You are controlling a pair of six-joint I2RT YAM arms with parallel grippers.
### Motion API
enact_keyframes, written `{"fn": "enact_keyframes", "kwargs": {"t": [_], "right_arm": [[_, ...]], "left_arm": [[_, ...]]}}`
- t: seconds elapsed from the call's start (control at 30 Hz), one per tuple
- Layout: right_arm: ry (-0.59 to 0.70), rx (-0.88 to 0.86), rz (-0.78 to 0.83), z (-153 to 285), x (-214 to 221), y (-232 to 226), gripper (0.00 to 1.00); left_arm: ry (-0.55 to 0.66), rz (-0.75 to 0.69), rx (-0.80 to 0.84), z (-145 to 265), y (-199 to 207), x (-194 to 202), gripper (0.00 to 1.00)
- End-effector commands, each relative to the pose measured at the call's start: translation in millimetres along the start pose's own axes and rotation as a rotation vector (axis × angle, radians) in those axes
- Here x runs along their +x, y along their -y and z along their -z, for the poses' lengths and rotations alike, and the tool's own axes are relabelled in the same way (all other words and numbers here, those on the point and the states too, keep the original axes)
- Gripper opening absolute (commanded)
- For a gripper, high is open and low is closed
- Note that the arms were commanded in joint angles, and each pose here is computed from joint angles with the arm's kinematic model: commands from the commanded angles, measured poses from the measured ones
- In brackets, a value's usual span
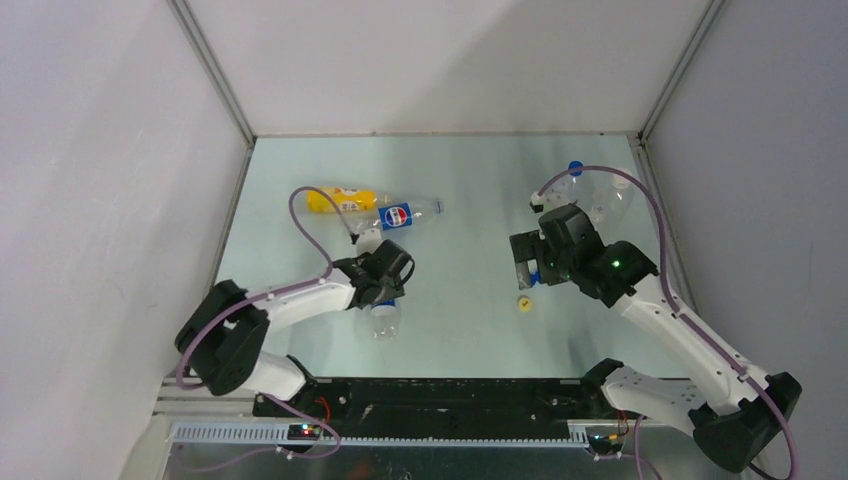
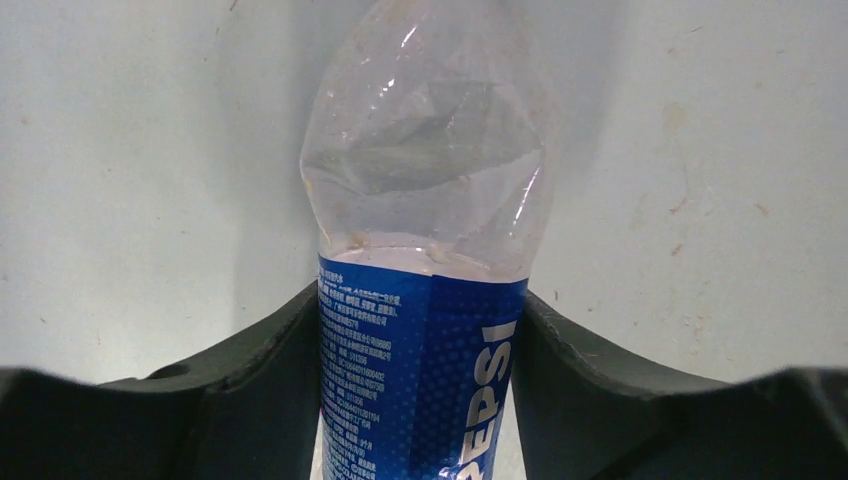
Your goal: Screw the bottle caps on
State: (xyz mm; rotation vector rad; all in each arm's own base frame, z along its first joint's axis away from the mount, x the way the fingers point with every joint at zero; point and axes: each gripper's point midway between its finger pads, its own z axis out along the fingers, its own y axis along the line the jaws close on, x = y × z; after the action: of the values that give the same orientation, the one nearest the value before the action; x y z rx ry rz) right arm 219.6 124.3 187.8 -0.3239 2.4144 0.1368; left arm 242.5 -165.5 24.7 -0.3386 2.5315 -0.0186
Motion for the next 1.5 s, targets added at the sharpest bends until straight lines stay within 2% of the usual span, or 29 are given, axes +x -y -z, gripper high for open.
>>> {"fn": "enact_keyframes", "kwargs": {"t": [0.0, 0.07, 0.3, 0.4, 0.5, 0.67, 0.77, 0.87, 1.23, 1.47], "right_arm": [[0.015, 0.06, -0.112, -15.6, -3.6, 1.3, 1.0], [0.01, 0.094, -0.162, -22.9, -3.5, 3.0, 1.0], [-0.055, 0.227, -0.305, -52.1, 7.8, 9.7, 1.0], [-0.062, 0.271, -0.395, -64.7, 12.4, 10.6, 0.93], [-0.061, 0.313, -0.504, -81.5, 17.0, 11.5, 0.91], [-0.076, 0.385, -0.614, -105.8, 26.5, 16.5, 0.85], [-0.076, 0.422, -0.653, -117.0, 31.0, 20.2, 0.82], [-0.078, 0.443, -0.69, -129.5, 37.7, 23.4, 0.78], [-0.085, 0.478, -0.764, -163.8, 56.1, 35.4, 0.63], [-0.077, 0.466, -0.784, -176.4, 56.5, 34.2, 0.58]], "left_arm": [[0.132, -0.01, 0.082, 18.7, 9.3, -30.8, 0.6], [0.172, -0.027, 0.092, 28.0, 5.8, -39.9, 0.55], [0.416, -0.03, 0.133, 84.3, -16.5, -91.2, 0.51], [0.541, -0.018, 0.192, 116.6, -27.2, -111.5, 0.48], [0.648, -0.021, 0.27, 143.5, -30.0, -126.2, 0.47], [0.844, -0.097, 0.367, 193.5, -41.7, -147.2, 0.49], [0.912, -0.212, 0.4, 202.5, -42.5, -145.2, 0.53], [0.997, -0.265, 0.413, 207.7, -44.5, -146.3, 0.53], [1.027, -0.418, 0.431, 209.0, -43.9, -135.6, 0.53], [1.012, -0.562, 0.477, 208.8, -31.1, -126.3, 0.44]]}}
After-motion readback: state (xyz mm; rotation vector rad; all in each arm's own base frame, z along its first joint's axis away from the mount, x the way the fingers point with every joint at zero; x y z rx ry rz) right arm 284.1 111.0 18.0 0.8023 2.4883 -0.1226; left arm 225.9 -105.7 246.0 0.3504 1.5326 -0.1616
